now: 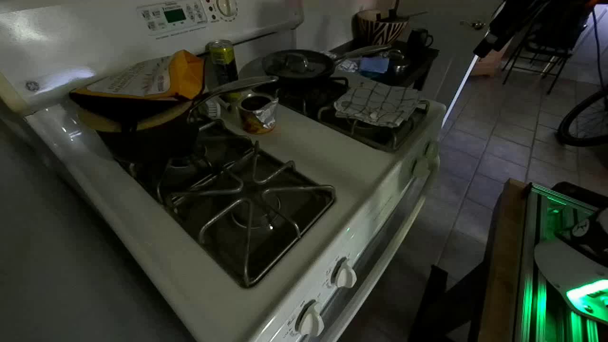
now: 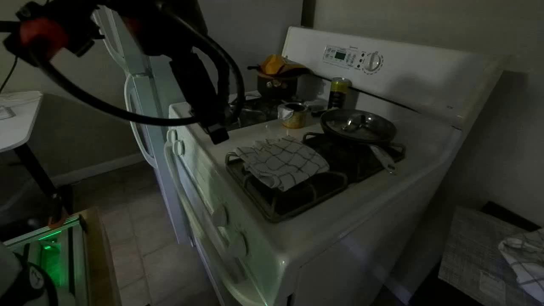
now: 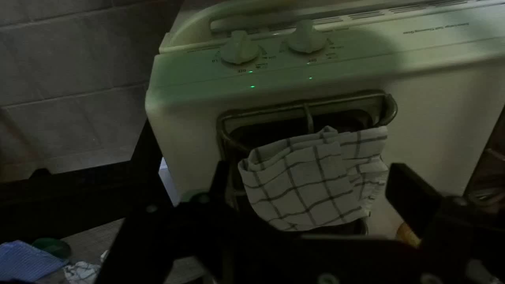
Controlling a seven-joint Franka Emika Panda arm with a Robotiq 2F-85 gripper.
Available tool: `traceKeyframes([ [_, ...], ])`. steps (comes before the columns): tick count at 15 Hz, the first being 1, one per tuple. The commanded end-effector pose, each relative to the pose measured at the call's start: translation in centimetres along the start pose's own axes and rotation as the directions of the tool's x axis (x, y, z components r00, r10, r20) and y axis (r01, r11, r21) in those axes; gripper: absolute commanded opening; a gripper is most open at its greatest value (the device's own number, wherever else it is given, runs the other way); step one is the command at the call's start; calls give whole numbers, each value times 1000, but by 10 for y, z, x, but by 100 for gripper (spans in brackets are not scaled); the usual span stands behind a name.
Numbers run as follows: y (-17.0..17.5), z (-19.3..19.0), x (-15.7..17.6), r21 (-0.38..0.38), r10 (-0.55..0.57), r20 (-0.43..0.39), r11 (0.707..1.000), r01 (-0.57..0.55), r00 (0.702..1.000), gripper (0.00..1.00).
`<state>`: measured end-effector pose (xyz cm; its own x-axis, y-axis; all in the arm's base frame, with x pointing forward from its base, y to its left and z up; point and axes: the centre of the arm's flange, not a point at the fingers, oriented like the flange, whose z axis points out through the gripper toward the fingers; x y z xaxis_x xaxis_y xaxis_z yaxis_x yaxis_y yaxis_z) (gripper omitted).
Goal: Move the pan to the front left plate on the stove.
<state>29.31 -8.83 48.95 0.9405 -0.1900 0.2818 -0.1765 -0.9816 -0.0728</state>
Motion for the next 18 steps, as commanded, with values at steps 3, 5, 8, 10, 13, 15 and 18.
traceKeyframes([
  [3,0,2,-1,0,0,4,1000,0,1000,100],
  [5,0,2,-1,0,0,4,1000,0,1000,100],
  [8,8,-1,25,86,-32,-196,995,49,980,100],
  [10,18,-6,45,118,-105,-276,983,142,955,100],
  [13,36,-1,62,210,-189,-286,944,254,939,100],
  [15,53,-2,76,274,-243,-244,911,307,939,100],
  [18,67,-5,102,341,-333,-196,859,383,922,100],
])
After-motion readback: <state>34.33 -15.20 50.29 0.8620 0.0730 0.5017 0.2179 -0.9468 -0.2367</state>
